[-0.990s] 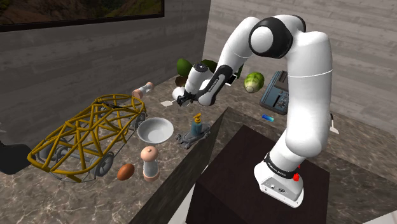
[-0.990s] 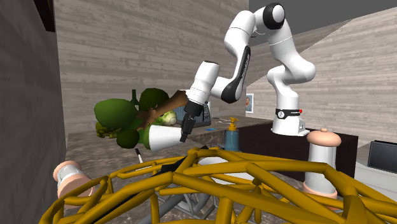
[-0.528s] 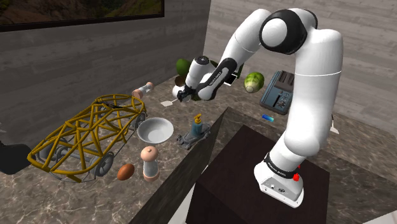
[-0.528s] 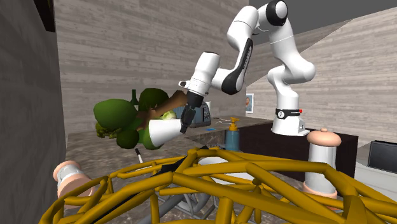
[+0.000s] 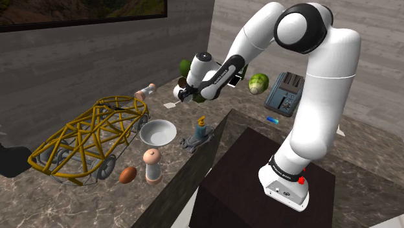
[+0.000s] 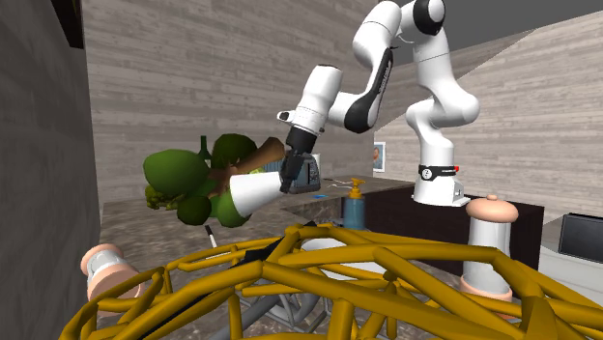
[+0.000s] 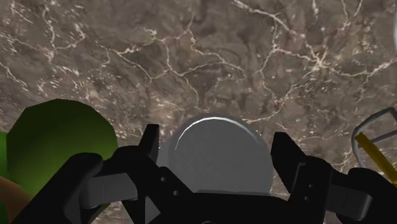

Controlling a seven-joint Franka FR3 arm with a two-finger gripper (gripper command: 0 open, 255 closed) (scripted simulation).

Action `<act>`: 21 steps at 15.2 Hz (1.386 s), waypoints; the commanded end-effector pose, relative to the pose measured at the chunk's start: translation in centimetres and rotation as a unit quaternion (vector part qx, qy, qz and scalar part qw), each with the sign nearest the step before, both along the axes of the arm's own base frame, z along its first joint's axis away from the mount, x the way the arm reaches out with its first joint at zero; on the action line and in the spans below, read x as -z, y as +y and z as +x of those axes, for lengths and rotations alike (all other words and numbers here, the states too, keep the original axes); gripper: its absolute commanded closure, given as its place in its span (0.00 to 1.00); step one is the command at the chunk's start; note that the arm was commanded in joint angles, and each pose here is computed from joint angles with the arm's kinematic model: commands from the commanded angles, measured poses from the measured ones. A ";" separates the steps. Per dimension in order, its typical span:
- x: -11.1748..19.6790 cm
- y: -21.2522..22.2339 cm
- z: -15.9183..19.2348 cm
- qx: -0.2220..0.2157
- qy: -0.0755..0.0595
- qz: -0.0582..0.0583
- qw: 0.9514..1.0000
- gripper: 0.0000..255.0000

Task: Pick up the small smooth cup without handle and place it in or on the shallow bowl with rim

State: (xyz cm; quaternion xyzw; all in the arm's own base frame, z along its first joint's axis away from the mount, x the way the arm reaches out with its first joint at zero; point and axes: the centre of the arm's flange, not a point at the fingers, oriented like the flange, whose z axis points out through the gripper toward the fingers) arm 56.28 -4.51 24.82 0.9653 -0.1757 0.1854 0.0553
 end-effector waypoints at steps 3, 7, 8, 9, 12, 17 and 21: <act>0.3 5.0 -1.3 0.000 0.000 0.000 1.000 1.00; 0.5 10.1 -2.5 0.000 0.000 0.000 1.000 1.00; 0.6 11.4 -2.8 0.000 0.000 0.000 1.000 1.00; 0.7 12.7 -3.1 0.000 0.000 0.000 1.000 1.00; 0.9 16.6 -4.1 0.000 0.000 0.000 1.000 1.00; 1.2 23.0 -5.6 0.000 0.000 0.000 1.000 1.00; 1.4 27.6 -6.7 0.000 0.000 0.000 1.000 1.00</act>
